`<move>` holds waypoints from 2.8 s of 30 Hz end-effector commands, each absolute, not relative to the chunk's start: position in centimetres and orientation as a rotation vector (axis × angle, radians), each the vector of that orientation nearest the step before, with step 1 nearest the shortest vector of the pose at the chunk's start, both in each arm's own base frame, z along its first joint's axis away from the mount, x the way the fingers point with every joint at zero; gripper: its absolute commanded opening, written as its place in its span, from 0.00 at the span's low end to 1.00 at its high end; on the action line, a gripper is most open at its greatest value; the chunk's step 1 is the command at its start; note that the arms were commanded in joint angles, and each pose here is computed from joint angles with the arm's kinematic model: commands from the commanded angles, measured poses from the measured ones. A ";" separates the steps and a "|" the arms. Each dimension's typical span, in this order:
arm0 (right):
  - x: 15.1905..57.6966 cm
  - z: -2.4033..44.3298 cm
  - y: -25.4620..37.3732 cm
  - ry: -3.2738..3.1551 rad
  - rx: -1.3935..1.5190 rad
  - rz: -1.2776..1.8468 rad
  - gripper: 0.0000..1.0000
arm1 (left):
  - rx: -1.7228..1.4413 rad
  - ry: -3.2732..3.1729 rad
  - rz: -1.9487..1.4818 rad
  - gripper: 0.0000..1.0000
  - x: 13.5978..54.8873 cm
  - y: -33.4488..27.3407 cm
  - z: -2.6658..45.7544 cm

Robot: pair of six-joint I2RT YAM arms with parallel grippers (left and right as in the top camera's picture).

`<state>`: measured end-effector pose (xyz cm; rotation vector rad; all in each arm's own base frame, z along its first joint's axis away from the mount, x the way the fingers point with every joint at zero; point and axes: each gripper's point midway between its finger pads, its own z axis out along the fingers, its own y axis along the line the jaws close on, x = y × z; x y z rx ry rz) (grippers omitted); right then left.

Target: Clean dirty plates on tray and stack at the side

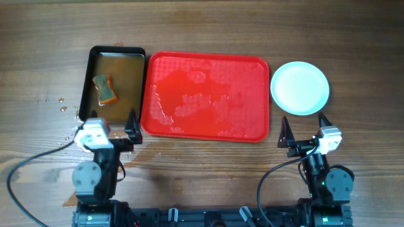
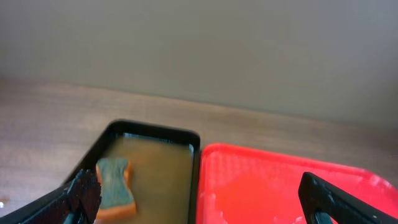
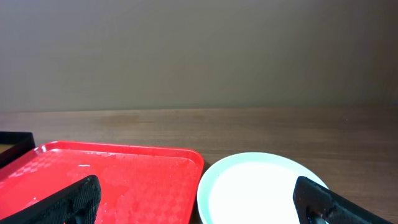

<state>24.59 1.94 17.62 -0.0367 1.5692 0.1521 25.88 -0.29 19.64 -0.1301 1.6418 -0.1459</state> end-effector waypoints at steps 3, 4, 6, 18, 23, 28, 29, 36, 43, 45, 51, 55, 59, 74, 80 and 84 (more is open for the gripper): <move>24.6 17.8 1.9 1.561 -0.028 0.154 1.00 | -0.106 1.601 -0.136 1.00 25.2 -0.3 18.6; 24.6 17.8 1.9 1.561 -0.028 0.154 1.00 | -0.107 1.596 -0.135 1.00 25.1 -0.3 18.6; 24.6 17.8 1.9 1.561 -0.029 0.153 1.00 | -0.114 1.602 -0.128 1.00 24.9 -0.2 18.3; 24.6 17.8 1.9 1.561 -0.028 0.154 1.00 | -0.125 1.664 -0.115 1.00 24.4 -0.2 15.7; 24.6 17.8 1.9 1.561 -0.029 0.153 1.00 | -0.122 1.659 -0.120 1.00 24.4 -0.3 15.8; 24.6 17.8 1.9 1.561 -0.028 0.154 1.00 | -0.110 1.659 -0.133 1.00 24.4 -0.5 15.8; 24.6 17.8 1.9 1.561 -0.028 0.154 1.00 | -0.111 1.659 -0.132 1.00 24.4 -0.5 15.8; 24.6 17.8 1.9 1.561 -0.028 0.154 1.00 | -0.111 1.659 -0.132 1.00 24.4 -0.5 15.8; 24.6 17.8 1.9 1.561 -0.028 0.154 1.00 | -0.111 1.659 -0.132 1.00 24.4 -0.5 15.8; 24.6 17.8 1.9 1.561 -0.028 0.154 1.00 | -0.111 1.659 -0.132 1.00 24.4 -0.5 15.8; 24.6 17.8 1.9 1.561 -0.029 0.153 1.00 | -0.111 1.659 -0.132 1.00 24.4 -0.5 15.8; 24.6 17.8 1.9 1.561 -0.029 0.153 1.00 | -0.111 1.659 -0.132 1.00 24.4 -0.5 15.8; 24.6 17.8 1.9 1.561 -0.028 0.154 1.00 | -0.111 1.659 -0.132 1.00 24.4 -0.5 15.8; 24.6 17.8 1.9 1.561 -0.028 0.154 1.00 | -0.111 1.659 -0.132 1.00 24.4 -0.5 15.8; 24.6 17.8 1.9 1.561 -0.028 0.154 1.00 | -0.111 1.660 -0.132 1.00 24.4 -0.5 15.7; 24.6 17.8 1.9 1.561 -0.028 0.154 1.00 | -0.111 1.659 -0.132 1.00 24.4 -0.5 15.8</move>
